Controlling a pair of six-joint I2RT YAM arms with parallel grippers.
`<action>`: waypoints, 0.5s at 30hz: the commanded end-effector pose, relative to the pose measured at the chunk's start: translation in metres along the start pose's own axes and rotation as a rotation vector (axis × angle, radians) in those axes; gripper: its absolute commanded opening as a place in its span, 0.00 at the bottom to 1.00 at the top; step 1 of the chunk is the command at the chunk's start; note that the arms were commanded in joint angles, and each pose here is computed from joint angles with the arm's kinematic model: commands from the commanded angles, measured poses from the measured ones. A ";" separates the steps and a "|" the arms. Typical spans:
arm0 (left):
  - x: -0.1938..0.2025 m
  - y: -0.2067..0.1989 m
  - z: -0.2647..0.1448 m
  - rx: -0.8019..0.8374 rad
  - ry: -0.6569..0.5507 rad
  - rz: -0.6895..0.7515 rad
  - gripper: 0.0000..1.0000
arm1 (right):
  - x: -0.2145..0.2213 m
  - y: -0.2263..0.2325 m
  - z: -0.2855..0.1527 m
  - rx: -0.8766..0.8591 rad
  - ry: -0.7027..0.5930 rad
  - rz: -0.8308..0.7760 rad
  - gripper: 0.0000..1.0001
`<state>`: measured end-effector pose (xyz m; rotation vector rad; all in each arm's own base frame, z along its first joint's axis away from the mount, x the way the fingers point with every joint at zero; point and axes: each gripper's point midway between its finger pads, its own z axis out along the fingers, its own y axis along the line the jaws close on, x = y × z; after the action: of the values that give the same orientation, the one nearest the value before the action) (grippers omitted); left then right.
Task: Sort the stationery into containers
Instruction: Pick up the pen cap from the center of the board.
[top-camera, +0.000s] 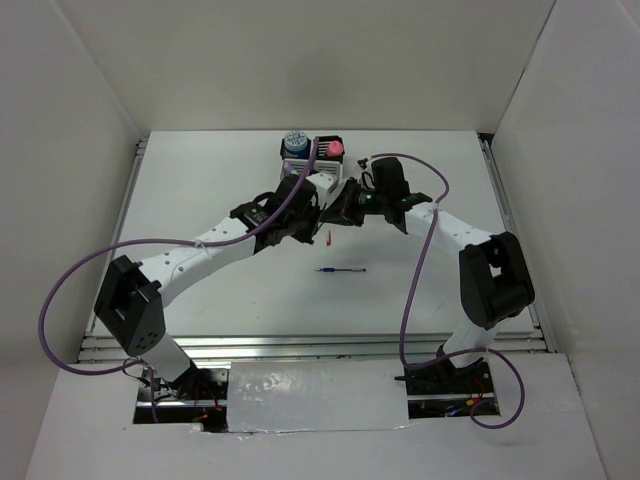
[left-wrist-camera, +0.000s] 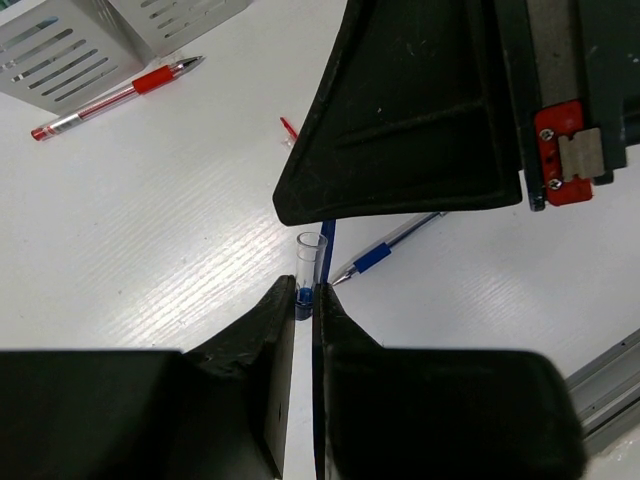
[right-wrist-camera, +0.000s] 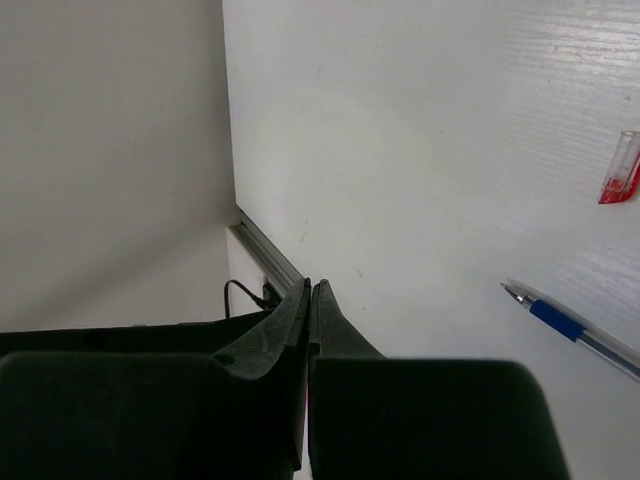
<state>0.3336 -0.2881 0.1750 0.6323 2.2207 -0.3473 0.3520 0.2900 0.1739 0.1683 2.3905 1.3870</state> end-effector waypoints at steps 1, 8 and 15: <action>-0.020 -0.005 -0.003 0.011 -0.048 -0.018 0.00 | -0.008 0.018 -0.001 -0.028 -0.022 -0.040 0.00; -0.018 -0.009 -0.012 0.048 -0.052 -0.011 0.67 | -0.014 0.020 -0.009 -0.043 -0.050 -0.079 0.00; -0.020 0.004 -0.031 0.098 -0.067 -0.026 0.99 | -0.029 0.007 -0.031 -0.027 -0.095 -0.160 0.00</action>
<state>0.3304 -0.2857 0.1808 0.6466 2.2212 -0.4094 0.3633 0.2731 0.1758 0.1320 2.3485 1.3346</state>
